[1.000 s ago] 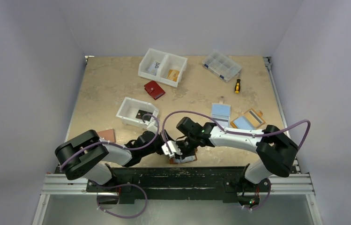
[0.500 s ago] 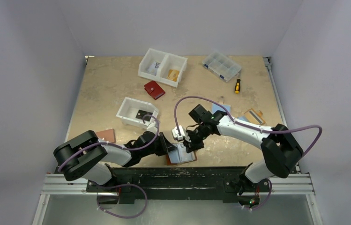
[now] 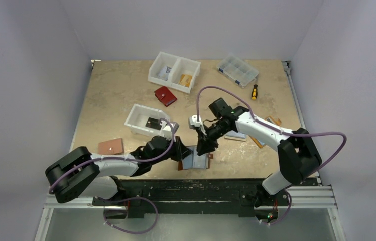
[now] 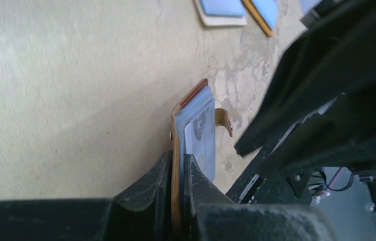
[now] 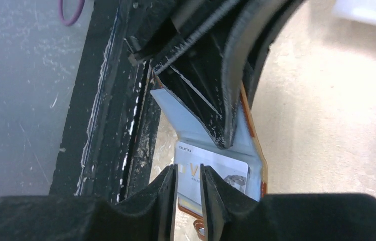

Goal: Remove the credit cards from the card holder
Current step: Open the card holder at the center of the board.

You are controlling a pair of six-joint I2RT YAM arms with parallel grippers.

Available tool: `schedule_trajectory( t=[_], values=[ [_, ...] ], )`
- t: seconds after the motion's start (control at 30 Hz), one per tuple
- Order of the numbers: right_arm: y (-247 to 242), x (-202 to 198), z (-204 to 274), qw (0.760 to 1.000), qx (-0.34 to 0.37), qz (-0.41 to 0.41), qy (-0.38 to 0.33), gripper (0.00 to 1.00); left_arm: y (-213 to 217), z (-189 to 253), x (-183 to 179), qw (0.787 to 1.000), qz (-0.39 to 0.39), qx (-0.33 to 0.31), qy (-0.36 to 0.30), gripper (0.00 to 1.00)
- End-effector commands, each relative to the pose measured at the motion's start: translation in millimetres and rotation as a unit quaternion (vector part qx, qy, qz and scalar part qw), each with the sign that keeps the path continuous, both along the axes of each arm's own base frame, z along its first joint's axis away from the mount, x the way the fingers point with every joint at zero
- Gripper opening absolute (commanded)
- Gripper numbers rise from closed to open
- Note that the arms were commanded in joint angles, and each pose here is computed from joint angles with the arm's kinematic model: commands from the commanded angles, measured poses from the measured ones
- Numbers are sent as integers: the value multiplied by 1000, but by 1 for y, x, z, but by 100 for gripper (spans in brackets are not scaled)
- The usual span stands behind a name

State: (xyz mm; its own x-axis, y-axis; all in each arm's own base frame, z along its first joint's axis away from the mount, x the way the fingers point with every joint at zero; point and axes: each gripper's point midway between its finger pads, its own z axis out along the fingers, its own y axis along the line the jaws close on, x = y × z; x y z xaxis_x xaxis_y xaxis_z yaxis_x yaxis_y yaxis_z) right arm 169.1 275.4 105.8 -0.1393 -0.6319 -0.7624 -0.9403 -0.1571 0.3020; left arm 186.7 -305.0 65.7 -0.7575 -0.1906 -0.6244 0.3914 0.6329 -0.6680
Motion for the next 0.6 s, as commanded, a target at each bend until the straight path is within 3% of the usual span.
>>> schedule_trajectory(
  t=[0.0, 0.3, 0.37, 0.4, 0.43, 0.57],
  values=[
    [-12, 8, 30, 998, 49, -35, 2, 34, -2, 42, 17, 989, -28, 18, -142, 0],
    [-28, 19, 65, 990, 115, -56, -57, 48, 3, 51, 32, 986, 16, 3, -164, 0],
    [-23, 20, 68, 990, 120, -72, -19, 64, 11, 54, 34, 986, 54, -28, -157, 0],
    [-19, 24, 66, 989, 112, -95, 21, 76, 15, 58, 35, 984, 72, -54, -154, 0],
    [-13, 28, 68, 989, 112, -87, 50, 82, 18, 58, 35, 983, 86, -70, -147, 0],
    [-15, 13, 65, 985, 84, 14, 153, 61, 25, 46, 34, 984, 114, -83, -106, 0]
  ],
)
